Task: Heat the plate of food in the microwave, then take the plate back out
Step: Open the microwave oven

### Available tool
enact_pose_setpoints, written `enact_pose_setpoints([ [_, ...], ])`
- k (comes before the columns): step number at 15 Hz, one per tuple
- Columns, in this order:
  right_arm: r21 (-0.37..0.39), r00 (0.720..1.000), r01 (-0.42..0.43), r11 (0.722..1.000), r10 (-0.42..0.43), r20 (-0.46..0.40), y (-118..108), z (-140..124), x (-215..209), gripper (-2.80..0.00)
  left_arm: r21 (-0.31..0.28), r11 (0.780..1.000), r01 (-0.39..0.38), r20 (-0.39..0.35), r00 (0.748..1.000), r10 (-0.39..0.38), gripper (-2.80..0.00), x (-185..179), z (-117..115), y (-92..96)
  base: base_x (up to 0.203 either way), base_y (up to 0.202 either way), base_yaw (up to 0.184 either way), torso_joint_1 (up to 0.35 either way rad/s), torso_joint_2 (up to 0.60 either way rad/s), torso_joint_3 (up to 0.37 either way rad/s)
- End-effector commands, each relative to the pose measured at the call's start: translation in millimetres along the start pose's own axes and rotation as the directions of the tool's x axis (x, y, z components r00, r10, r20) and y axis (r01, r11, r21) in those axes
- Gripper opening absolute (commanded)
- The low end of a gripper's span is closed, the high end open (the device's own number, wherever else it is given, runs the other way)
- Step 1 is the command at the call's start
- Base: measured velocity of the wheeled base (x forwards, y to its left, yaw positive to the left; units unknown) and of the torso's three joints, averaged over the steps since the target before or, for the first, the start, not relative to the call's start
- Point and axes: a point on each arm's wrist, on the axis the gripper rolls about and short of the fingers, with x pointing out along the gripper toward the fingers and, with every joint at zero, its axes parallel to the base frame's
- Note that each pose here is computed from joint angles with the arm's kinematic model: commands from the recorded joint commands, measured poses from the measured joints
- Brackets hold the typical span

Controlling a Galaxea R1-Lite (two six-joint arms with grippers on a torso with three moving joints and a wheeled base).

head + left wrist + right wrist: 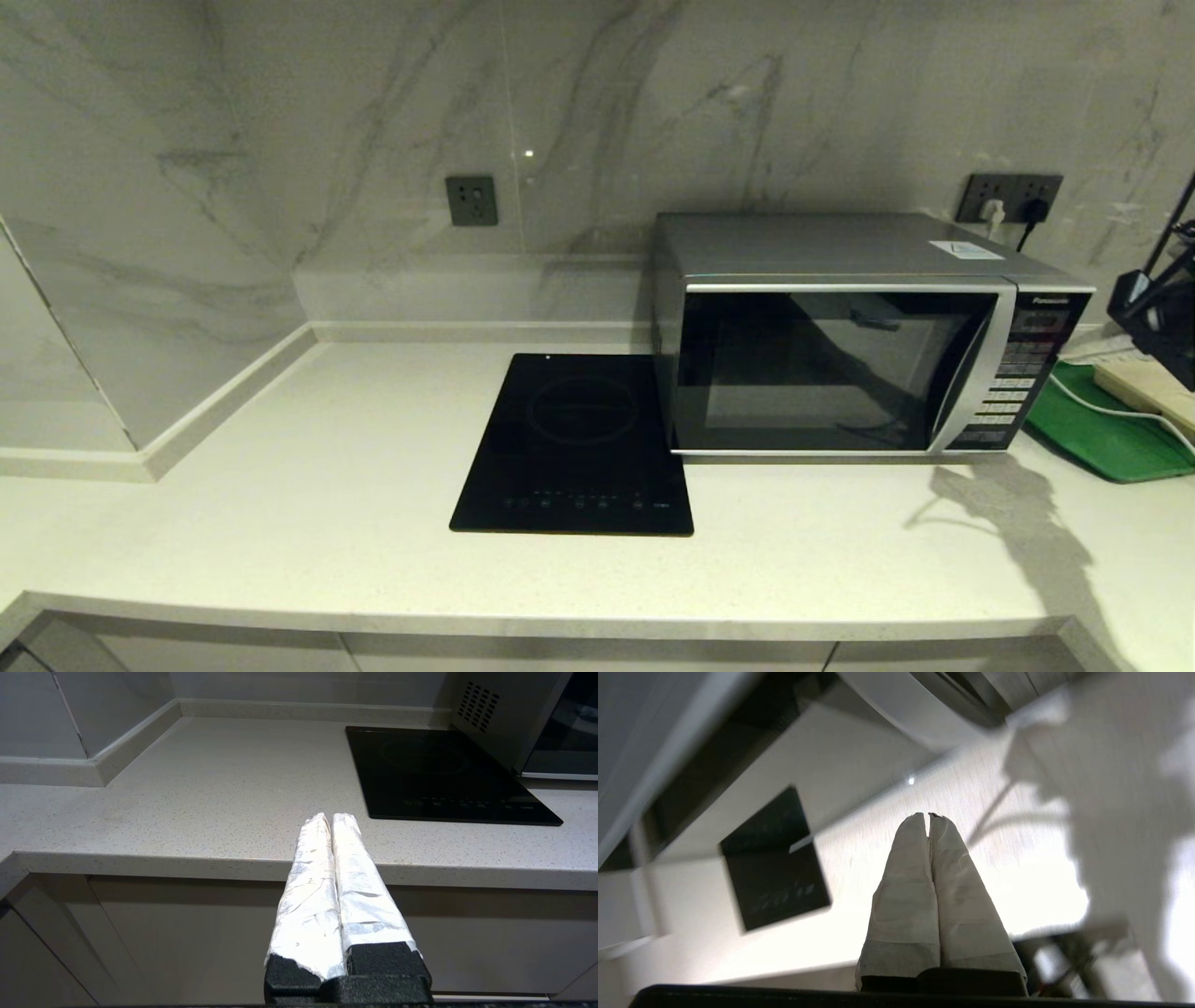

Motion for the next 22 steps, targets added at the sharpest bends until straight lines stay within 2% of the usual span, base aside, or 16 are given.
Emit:
enact_pose_setpoints([
  [1, 0.127, 1.0, 0.025, 0.992, -0.026, 0.012, -42, -9, -38, -2.8, 0.0, 1.0, 0.0, 0.0, 1.0, 0.0, -2.8, 0, 0, 0.0, 0.0, 0.0, 0.0, 0.0, 0.0, 0.0],
  [3, 0.215, 0.997, 0.08, 0.973, -0.078, -0.018, -88, -20, -47, -2.8, 0.0, 1.0, 0.0, 0.0, 1.0, 0.0, -2.8, 0, 0, 0.0, 0.0, 0.0, 0.0, 0.0, 0.0, 0.0],
  [5, 0.246, 0.995, 0.098, 0.964, -0.088, -0.054, -128, -31, -51, -2.8, 0.0, 1.0, 0.0, 0.0, 1.0, 0.0, -2.8, 0, 0, 0.0, 0.0, 0.0, 0.0, 0.0, 0.0, 0.0],
  [7, 0.28, 0.99, 0.105, 0.954, -0.074, -0.117, -149, -36, -36, -2.8, 0.0, 1.0, -0.001, 0.0, 1.0, 0.001, -2.8, 0, 0, 0.0, 0.0, 0.0, 0.0, 0.0, 0.0, 0.0],
  [10, 0.303, 0.981, 0.115, 0.946, -0.059, -0.187, -162, -38, -12, -2.8, 0.0, 1.0, 0.0, 0.0, 1.0, 0.0, -2.8, 0, 0, 0.0, 0.0, 0.0, 0.0, 0.0, 0.0, 0.0],
  [12, 0.286, 0.976, 0.11, 0.952, -0.049, -0.214, -167, -33, 11, -2.8, 0.0, 1.0, 0.0, 0.0, 1.0, 0.0, -2.8, 0, 0, 0.0, 0.0, 0.0, 0.0, 0.0, 0.0, 0.0],
  [15, 0.227, 0.979, 0.096, 0.969, -0.05, -0.197, -177, -20, 52, -2.8, 0.0, 1.0, 0.0, 0.0, 1.0, 0.0, -2.8, 0, 0, 0.0, 0.0, 0.0, 0.0, 0.0, 0.0, 0.0],
  [18, 0.168, 0.975, 0.146, 0.975, -0.114, -0.189, -187, -1, 94, -2.8, 0.0, 1.0, 0.0, 0.0, 1.0, 0.0, -2.8, 0, 0, 0.0, 0.0, 0.0, 0.0, 0.0, 0.0, 0.0],
  [22, 0.068, 0.986, 0.117, 0.991, -0.108, -0.127, -171, 22, 121, -2.8, 0.0, 1.0, 0.0, 0.0, 1.0, 0.0, -2.8, 0, 0, 0.0, 0.0, 0.0, 0.0, 0.0, 0.0, 0.0],
])
